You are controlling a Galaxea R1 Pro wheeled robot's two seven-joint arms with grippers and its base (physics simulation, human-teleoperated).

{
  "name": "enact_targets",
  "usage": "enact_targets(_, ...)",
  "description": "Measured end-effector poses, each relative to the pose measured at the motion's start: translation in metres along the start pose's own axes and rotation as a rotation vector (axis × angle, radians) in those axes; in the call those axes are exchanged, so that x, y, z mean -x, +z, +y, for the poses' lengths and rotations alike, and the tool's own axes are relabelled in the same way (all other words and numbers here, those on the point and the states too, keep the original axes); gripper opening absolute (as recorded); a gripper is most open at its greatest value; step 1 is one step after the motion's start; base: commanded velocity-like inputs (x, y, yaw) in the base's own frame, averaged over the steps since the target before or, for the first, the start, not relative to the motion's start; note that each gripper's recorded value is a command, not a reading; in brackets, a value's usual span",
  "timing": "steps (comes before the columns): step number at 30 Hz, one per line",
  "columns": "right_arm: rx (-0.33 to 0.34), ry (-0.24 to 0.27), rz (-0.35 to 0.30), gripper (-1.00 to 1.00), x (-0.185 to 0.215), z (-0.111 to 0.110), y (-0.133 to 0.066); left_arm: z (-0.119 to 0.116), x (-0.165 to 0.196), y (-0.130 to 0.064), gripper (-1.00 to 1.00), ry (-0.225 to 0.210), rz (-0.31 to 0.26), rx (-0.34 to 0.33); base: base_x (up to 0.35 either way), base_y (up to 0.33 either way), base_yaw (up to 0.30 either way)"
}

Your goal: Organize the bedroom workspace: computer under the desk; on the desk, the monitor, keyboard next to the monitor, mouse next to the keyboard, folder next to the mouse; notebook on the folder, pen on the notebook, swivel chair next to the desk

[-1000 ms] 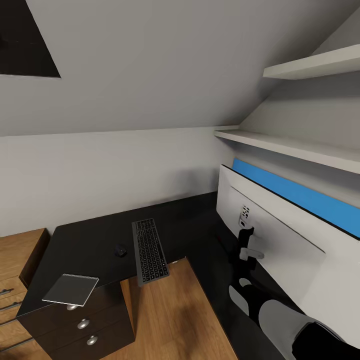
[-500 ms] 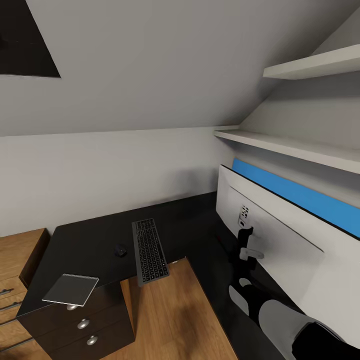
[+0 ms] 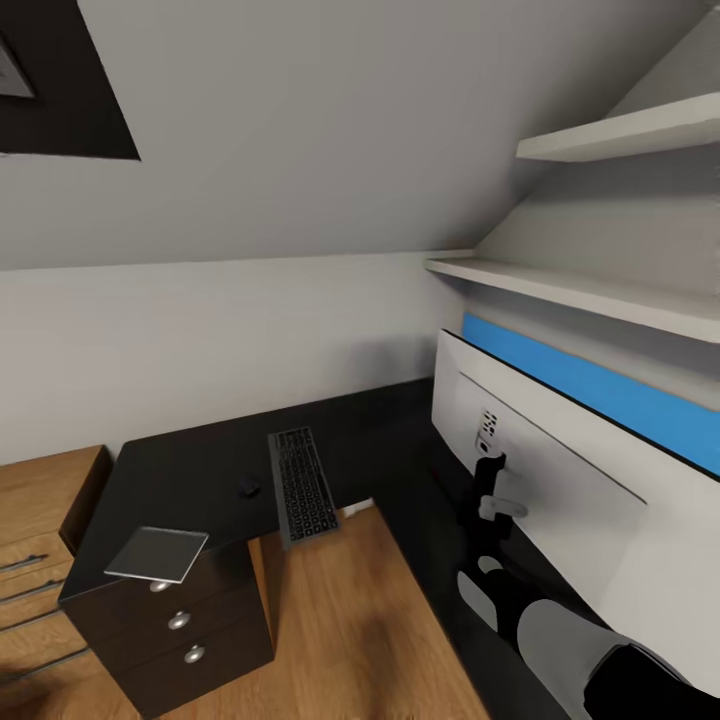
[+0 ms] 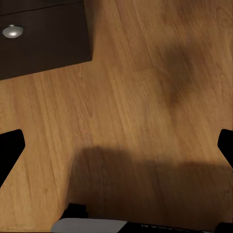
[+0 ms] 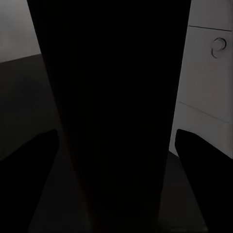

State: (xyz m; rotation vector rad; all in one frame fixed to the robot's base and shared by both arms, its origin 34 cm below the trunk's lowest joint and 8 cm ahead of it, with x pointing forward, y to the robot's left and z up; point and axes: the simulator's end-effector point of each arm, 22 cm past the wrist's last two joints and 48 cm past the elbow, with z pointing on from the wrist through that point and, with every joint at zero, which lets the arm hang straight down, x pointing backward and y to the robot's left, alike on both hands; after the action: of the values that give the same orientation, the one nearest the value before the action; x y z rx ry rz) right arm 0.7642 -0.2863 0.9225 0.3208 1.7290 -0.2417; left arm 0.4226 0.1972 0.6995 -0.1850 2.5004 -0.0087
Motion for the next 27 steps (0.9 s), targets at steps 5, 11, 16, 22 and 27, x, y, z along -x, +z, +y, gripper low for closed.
enact_targets(5,-0.006,0.012,-0.001,-1.0,0.0002,-0.0012,0.0001,-0.0002,0.0,0.0,1.0,0.0,0.0,0.0,-0.331,0.0,0.0)
enact_targets(11,-0.004,0.014,-0.003,-1.0,0.0012,-0.0002,0.0001,-0.0001,0.0,0.0001,1.0,0.0,0.0,0.0,-0.333,0.0,0.0)
enact_targets(16,-0.004,0.014,-0.006,-1.0,0.0019,-0.0003,0.0001,-0.0002,0.0,0.0,1.0,0.0,0.0,0.0,-0.334,0.0,0.0)
enact_targets(22,-0.003,0.013,-0.007,-1.0,0.0018,-0.0001,0.0,-0.0002,0.0,0.0,1.0,0.0,0.0,0.0,-0.334,0.0,0.0)
enact_targets(27,-0.002,0.013,-0.008,-1.0,0.0024,0.0002,0.0002,-0.0001,0.0,0.0001,1.0,0.0,0.0,0.0,-0.333,0.0,0.0)
